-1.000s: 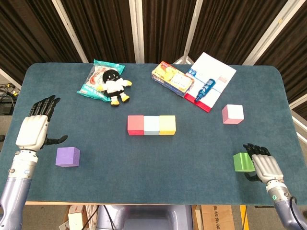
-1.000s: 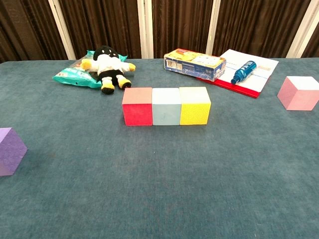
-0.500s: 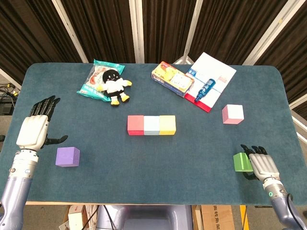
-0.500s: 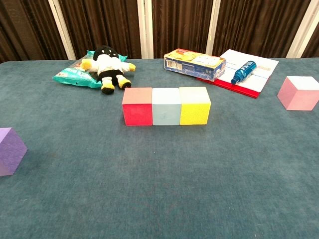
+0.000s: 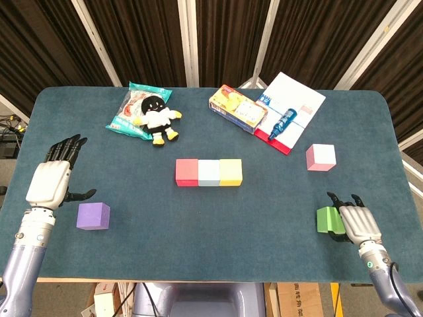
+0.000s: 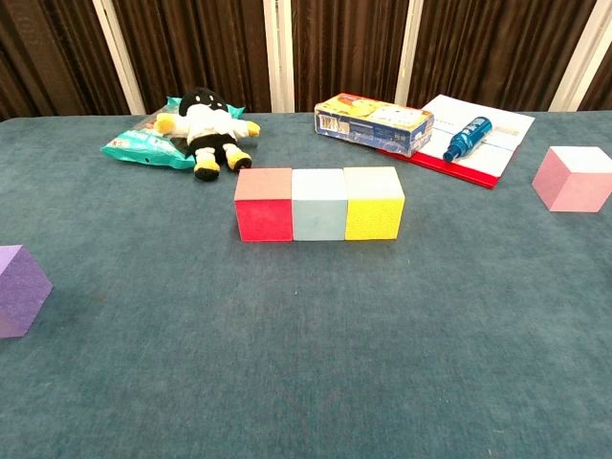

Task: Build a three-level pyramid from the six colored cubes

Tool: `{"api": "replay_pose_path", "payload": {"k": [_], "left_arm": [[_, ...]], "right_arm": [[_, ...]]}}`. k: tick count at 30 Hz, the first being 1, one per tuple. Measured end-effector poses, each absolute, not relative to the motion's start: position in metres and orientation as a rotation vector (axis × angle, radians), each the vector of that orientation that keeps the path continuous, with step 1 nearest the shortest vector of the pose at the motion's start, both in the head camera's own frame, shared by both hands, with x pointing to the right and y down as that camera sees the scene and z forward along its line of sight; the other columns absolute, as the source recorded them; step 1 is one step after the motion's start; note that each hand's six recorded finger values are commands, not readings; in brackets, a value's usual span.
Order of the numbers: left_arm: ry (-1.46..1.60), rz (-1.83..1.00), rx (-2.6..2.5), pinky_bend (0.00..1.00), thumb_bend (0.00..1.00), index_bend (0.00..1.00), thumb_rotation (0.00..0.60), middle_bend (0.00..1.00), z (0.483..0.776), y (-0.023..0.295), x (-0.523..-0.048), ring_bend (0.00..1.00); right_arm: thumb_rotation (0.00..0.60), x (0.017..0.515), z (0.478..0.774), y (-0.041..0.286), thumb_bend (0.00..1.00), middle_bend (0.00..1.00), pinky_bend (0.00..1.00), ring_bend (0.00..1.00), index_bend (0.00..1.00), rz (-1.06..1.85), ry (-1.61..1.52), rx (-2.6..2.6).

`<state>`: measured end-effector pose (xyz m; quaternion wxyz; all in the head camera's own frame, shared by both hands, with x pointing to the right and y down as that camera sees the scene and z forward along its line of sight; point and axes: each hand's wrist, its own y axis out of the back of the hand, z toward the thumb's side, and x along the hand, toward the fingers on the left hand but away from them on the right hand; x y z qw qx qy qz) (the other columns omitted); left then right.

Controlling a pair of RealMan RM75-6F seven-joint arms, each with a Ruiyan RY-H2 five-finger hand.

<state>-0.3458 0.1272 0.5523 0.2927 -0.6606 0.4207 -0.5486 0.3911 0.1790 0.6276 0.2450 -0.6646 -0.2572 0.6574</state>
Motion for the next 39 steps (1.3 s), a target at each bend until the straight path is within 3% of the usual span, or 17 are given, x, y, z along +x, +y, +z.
{"api": "replay_pose_path", "payload": {"k": [15,24,39], "left_arm": [[1.122,-1.46,-1.776,0.01,0.09,0.0,0.6,0.0,0.551,0.128,-0.346,0.0],[1.149,-1.475,-1.781,0.01,0.09,0.0,0.6,0.0,0.551,0.125,-0.353,0.0],[1.167,-1.479,-1.815,0.01,0.09,0.0,0.6,0.0,0.551,0.124,-0.355,0.0]], "right_arm": [[0.6,0.275,0.575,0.097,0.36,0.46,0.01,0.33,0.0,1.52,-0.68,-1.855],[0.6,0.2,0.577,0.064,0.36,0.46,0.01,0.33,0.0,1.496,-0.606,-1.875],[0.6,0.089,0.594,0.049,0.36,0.46,0.01,0.33,0.0,1.637,-0.616,-1.892]]}}
